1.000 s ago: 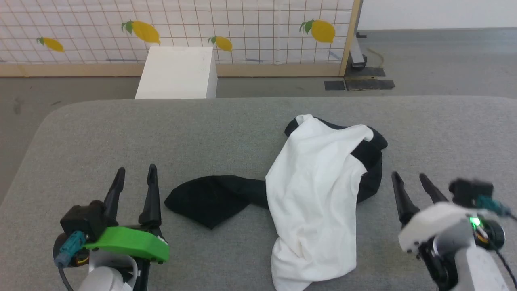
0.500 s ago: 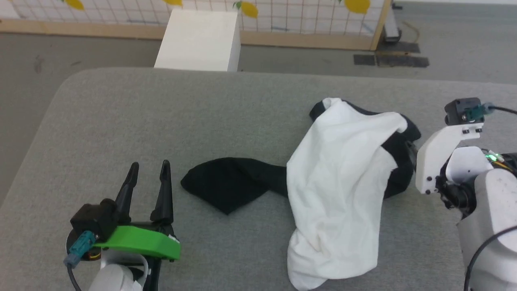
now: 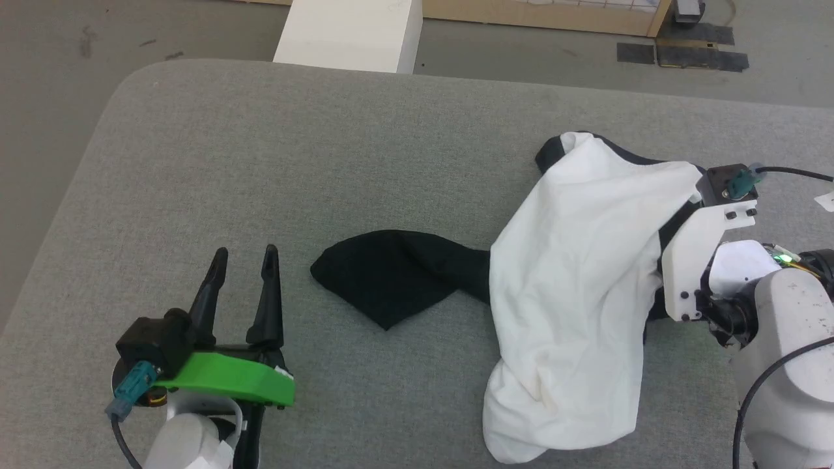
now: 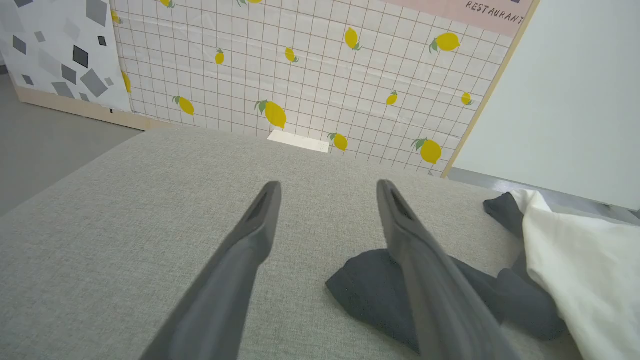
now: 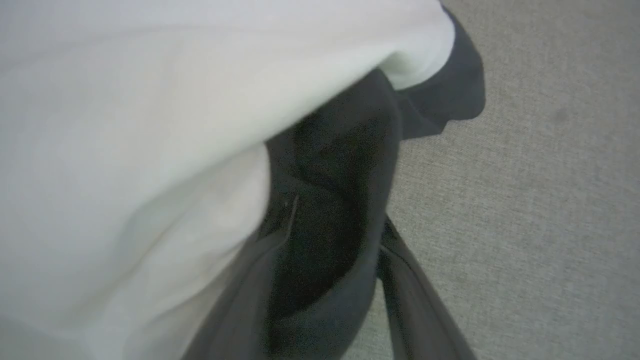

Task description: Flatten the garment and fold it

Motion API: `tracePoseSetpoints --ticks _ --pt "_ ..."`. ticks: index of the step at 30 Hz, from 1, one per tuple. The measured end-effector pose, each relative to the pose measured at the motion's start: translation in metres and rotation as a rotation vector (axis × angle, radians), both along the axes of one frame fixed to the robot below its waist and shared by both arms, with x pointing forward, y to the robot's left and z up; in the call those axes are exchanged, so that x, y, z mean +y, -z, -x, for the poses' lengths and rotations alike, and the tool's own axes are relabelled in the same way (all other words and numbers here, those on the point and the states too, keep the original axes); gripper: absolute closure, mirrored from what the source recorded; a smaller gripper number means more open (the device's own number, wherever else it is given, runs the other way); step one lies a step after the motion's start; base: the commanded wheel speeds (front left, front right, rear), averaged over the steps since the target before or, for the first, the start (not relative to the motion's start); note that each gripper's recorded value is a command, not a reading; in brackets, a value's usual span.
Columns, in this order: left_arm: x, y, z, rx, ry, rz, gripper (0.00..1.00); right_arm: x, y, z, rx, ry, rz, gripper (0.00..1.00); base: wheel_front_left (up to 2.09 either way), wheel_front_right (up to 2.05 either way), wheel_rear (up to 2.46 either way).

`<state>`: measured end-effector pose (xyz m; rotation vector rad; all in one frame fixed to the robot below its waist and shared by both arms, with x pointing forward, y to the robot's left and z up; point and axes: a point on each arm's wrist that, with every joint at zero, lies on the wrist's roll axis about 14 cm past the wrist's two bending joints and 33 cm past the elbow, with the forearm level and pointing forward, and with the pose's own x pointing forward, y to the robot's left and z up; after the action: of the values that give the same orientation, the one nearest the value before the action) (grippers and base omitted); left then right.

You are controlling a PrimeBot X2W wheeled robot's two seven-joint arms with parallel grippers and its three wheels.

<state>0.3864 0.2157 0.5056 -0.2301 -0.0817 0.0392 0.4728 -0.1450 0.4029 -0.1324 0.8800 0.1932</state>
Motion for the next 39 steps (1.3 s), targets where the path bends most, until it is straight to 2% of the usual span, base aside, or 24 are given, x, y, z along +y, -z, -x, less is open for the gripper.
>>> tracePoseSetpoints --ticks 6,10,14,17,22,29,32,33,34,37,39 --pt "-0.004 -0.004 -0.001 -0.015 0.010 -0.015 0.00 -0.006 -0.022 -0.007 -0.098 0.028 -0.032 1.00 0.00 0.00 0.00" --pt "-0.007 -0.010 -0.001 -0.034 0.023 -0.023 0.00 -0.020 -0.054 -0.015 -0.216 0.075 -0.071 1.00 0.00 0.00 0.00" --pt "-0.011 -0.016 -0.001 -0.051 0.034 -0.030 0.00 -0.058 -0.087 -0.013 -0.326 0.165 -0.068 1.00 0.00 0.00 0.00" --pt "-0.015 -0.020 -0.001 -0.062 0.045 -0.029 0.00 -0.099 -0.091 0.008 -0.346 0.268 -0.043 1.00 0.00 0.00 0.00" --pt "-0.022 -0.024 -0.001 -0.077 0.063 -0.027 0.00 -0.165 -0.061 0.072 -0.246 0.460 0.033 1.00 0.00 0.00 0.00" --pt "-0.028 -0.023 -0.002 -0.073 0.081 -0.022 0.00 -0.203 0.008 0.168 0.033 0.661 0.068 1.00 0.00 0.00 0.00" --pt "-0.028 -0.022 -0.001 -0.069 0.081 -0.022 0.00 -0.212 0.018 0.191 0.089 0.690 0.129 1.00 0.00 0.00 0.00" --pt "-0.028 -0.021 -0.001 -0.068 0.080 -0.021 0.00 -0.211 0.018 0.190 0.073 0.699 0.114 0.93 0.00 0.00 0.00" --pt "-0.028 -0.021 -0.001 -0.067 0.082 -0.019 0.00 -0.208 0.015 0.185 0.037 0.696 0.092 0.00 0.00 0.00 0.00" --pt "-0.031 -0.018 -0.001 -0.058 0.091 -0.016 0.00 -0.200 0.000 0.164 -0.095 0.685 0.037 0.00 0.00 0.00 0.00" --pt "-0.034 -0.017 -0.001 -0.050 0.101 -0.005 0.00 -0.199 -0.035 0.136 -0.300 0.679 -0.020 0.00 0.00 0.00 0.00"
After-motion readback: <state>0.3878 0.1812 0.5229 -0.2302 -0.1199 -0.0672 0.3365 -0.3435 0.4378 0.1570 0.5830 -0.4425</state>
